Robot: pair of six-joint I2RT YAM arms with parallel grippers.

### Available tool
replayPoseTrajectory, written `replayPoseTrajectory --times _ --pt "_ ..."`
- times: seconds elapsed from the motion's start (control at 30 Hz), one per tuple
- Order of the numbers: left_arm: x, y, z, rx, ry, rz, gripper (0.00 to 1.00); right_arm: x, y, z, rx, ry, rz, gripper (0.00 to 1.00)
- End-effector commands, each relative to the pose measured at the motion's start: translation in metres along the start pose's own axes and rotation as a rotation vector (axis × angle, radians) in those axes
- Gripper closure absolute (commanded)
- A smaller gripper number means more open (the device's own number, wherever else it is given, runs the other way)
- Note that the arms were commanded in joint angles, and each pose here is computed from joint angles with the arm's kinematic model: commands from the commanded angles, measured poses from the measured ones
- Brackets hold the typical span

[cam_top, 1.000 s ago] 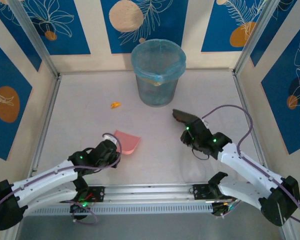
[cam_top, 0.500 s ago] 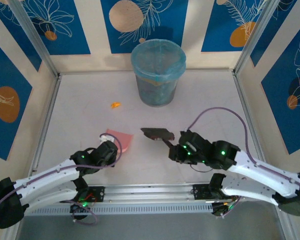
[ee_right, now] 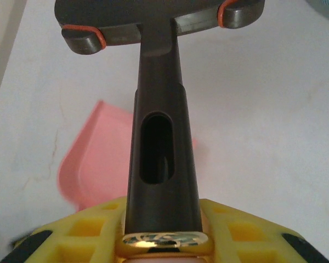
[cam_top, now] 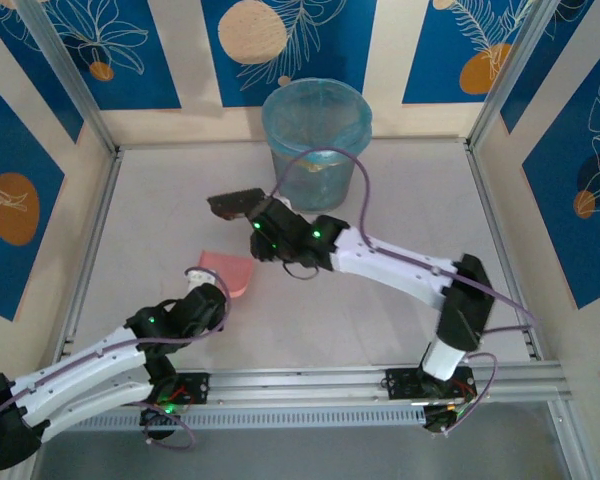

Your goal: Sweep away the paper scraps from the table

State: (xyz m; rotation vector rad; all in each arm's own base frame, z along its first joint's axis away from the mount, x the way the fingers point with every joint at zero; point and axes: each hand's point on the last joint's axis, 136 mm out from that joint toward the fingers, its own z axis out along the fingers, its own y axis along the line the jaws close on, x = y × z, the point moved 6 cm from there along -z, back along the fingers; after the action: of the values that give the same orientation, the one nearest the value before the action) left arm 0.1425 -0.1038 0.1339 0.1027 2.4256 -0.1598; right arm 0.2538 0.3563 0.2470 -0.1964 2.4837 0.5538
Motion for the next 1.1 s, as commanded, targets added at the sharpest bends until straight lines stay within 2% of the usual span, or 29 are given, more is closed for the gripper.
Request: replayPoseTrajectory --times 0.0,0.27,0.4,0.57,0.7,0.87,1.07 --pt "0.002 0.009 0.000 -0.043 -0.017 -0.014 1.00 -0.034 0.013 0.022 -0.020 -0.063 -0.052 1.00" --pt "0.002 0.012 0.000 -0.063 -0.024 -0.018 1.00 -0.055 0.014 0.103 -0.012 -0.007 -0.087 1.00" --pt "0.002 0.012 0.001 -0.072 -0.019 -0.019 1.00 -0.051 0.018 0.133 -0.005 0.039 -0.119 1.00" --pt "0.001 0.012 0.003 -0.081 -0.008 -0.013 1.00 -0.032 0.011 0.150 0.014 0.109 -0.109 1.00" --pt "0.002 0.011 0.004 -0.075 -0.001 -0.007 1.00 -0.007 0.000 0.140 0.036 0.148 -0.106 1.00" --pt "0.002 0.007 0.005 -0.050 0.007 0.006 1.00 0.029 -0.022 0.107 0.056 0.177 -0.082 1.00" --pt "0.005 -0.013 0.008 0.099 0.041 0.066 1.00 0.076 -0.056 0.059 0.112 0.219 -0.032 1.00"
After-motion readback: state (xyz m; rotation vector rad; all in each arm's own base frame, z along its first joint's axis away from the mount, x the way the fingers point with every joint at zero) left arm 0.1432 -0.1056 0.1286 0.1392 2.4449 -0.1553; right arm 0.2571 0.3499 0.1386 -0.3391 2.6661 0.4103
